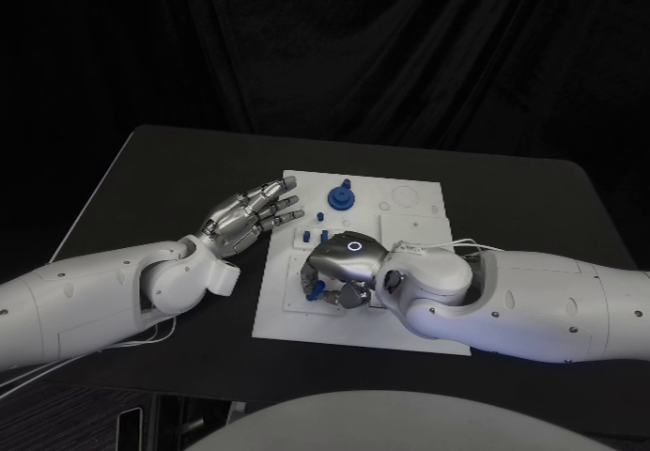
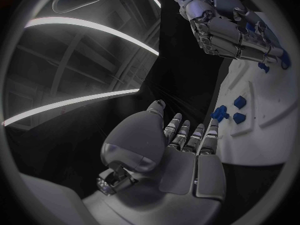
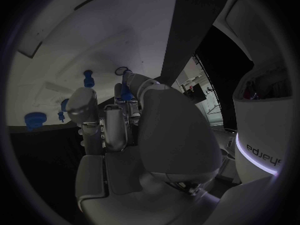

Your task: Assemble the parts on the task board

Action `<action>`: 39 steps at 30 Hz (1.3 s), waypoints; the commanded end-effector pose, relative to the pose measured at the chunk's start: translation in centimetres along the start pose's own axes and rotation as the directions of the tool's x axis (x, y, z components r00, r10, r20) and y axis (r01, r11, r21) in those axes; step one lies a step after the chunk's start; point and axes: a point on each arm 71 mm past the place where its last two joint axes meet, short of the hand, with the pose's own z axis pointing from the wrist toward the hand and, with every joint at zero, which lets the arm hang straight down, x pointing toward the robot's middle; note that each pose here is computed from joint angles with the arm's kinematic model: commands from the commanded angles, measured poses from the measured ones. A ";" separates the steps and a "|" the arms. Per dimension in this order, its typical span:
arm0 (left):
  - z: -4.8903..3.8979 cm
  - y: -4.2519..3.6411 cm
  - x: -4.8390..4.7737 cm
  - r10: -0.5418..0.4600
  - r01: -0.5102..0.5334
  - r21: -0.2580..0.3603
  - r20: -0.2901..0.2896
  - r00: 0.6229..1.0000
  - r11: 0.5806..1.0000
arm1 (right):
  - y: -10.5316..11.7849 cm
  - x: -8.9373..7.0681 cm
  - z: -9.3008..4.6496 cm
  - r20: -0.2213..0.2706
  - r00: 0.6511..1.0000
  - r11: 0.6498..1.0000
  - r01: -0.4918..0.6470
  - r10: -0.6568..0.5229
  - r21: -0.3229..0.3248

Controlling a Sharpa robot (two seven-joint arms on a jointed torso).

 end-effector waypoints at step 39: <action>0.19 0.28 0.28 -0.017 0.017 0.002 -0.015 1.000 1.000 | 0.0 0.7 -0.2 -0.137 0.988 0.996 0.081 -0.075 0.039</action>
